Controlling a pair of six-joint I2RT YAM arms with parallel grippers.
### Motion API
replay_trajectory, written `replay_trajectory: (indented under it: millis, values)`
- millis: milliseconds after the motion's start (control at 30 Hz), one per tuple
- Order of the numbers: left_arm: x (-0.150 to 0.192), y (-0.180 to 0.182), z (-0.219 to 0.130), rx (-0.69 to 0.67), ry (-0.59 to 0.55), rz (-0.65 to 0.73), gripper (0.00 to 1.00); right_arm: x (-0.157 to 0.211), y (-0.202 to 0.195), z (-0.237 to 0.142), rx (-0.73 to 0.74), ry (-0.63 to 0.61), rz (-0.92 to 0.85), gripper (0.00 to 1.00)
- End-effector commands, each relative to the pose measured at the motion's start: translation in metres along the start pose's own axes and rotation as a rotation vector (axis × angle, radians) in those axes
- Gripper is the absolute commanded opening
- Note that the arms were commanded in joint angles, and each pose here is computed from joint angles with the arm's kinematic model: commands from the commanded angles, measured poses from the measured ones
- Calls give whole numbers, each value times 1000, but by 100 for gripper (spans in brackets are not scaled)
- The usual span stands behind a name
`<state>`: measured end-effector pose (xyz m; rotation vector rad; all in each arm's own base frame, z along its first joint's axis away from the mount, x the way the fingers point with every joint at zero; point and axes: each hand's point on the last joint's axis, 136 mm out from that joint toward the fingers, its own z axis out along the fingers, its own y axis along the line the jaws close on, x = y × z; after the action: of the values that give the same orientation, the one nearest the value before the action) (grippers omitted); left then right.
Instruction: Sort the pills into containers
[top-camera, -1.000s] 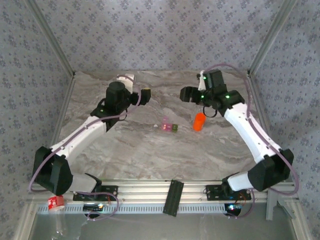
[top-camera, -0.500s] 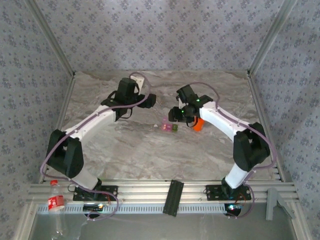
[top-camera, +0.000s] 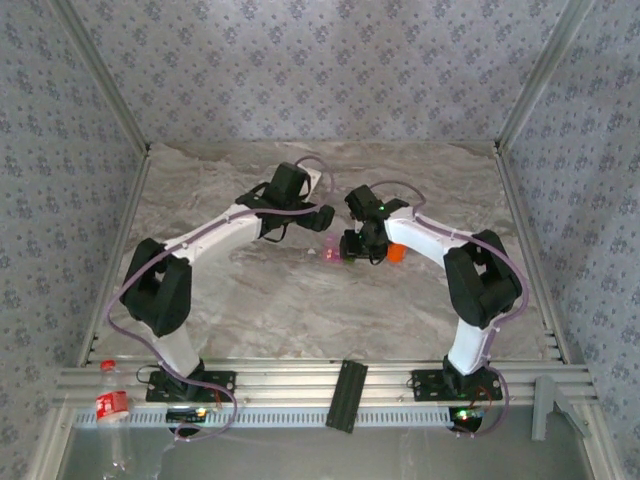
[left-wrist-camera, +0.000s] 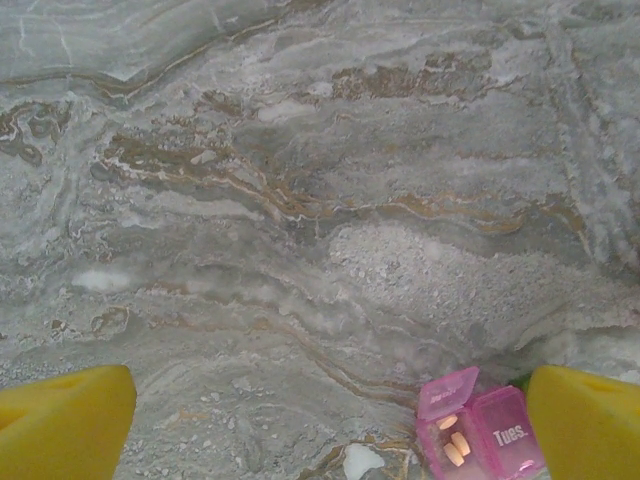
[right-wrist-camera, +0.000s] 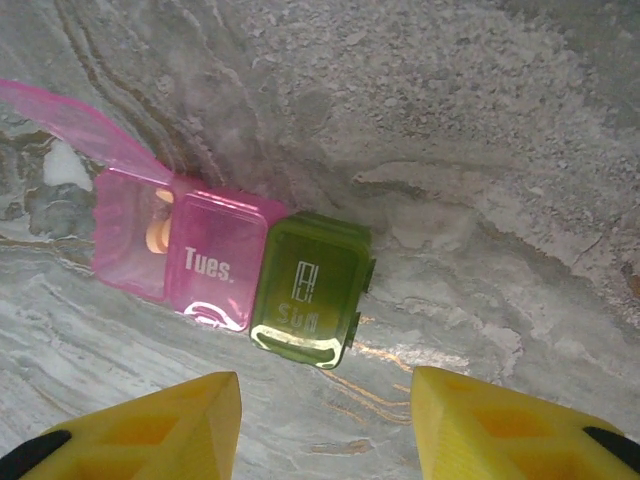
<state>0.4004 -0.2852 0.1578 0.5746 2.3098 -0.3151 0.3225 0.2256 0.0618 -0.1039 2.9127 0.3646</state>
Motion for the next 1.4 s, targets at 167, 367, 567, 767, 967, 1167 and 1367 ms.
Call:
replay_trajectory:
  millis: [167, 367, 567, 767, 967, 1167, 1367]
  values:
    - [5, 1, 11, 5, 54, -31, 100, 3, -15, 13, 46, 19, 45, 50]
    - [11, -3, 19, 37, 89, -68, 99, 6, -26, 22, 53, 36, 75, 49]
    - [13, -3, 25, 67, 100, -107, 90, 8, -34, 29, 56, 56, 96, 47]
    - [15, -4, 29, 91, 114, -136, 82, 13, -37, 33, 41, 59, 101, 48]
    - [15, -3, 29, 89, 112, -139, 82, 6, -31, 21, 12, 32, 97, 48]
    - [12, 1, 28, 79, 102, -152, 82, -9, -21, 9, -9, -2, 82, 48]
    - [13, 8, 22, 73, 100, -168, 82, -19, -14, 3, -32, -22, 66, 49]
